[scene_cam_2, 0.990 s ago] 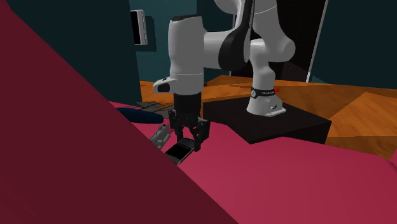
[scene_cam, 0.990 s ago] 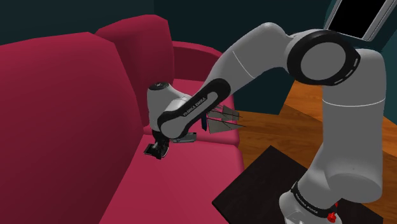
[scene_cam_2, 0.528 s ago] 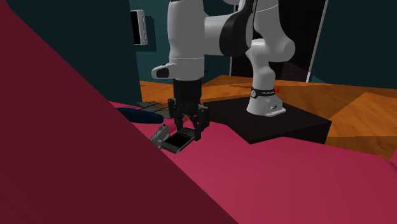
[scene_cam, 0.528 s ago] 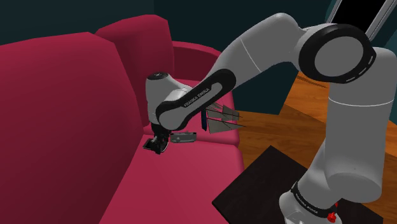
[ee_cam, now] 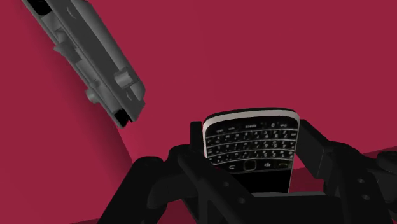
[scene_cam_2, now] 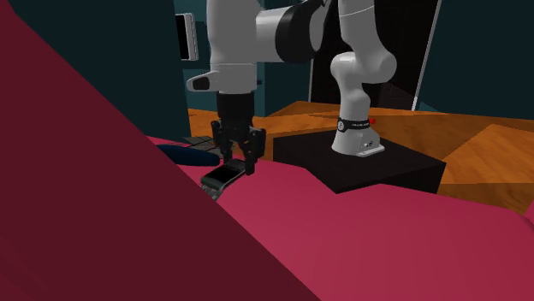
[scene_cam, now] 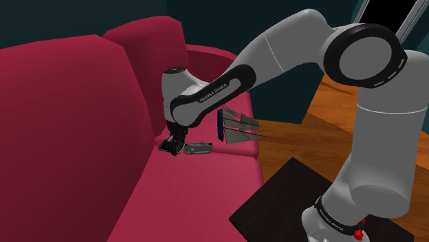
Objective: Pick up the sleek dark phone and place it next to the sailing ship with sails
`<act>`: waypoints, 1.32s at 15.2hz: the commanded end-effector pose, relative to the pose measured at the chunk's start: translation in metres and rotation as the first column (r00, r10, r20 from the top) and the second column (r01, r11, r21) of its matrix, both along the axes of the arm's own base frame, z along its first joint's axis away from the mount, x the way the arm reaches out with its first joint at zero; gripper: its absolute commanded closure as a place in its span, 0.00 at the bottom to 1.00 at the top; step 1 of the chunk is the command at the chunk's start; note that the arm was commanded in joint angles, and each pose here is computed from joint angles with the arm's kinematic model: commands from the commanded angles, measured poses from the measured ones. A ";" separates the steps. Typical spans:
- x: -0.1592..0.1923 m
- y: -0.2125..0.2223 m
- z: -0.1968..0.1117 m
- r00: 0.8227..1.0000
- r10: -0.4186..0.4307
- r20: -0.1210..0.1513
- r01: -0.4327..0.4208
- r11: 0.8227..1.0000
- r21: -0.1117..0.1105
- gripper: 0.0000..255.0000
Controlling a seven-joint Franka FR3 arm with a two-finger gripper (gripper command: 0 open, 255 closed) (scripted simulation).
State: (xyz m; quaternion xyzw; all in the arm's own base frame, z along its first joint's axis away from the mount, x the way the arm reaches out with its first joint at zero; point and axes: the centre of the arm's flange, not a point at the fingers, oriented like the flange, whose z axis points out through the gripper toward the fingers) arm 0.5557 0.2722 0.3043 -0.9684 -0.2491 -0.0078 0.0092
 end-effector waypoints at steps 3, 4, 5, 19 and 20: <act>0.037 -0.038 0.003 1.000 0.001 0.000 -0.001 1.000 0.000 1.00; 0.045 -0.048 0.003 1.000 0.001 0.000 -0.001 1.000 0.000 1.00; 0.054 -0.058 0.003 1.000 0.001 0.000 -0.001 1.000 0.000 1.00; 0.177 -0.196 0.003 1.000 0.001 0.000 -0.001 1.000 0.000 1.00; 0.186 -0.206 0.003 1.000 0.001 0.000 -0.001 1.000 0.000 1.00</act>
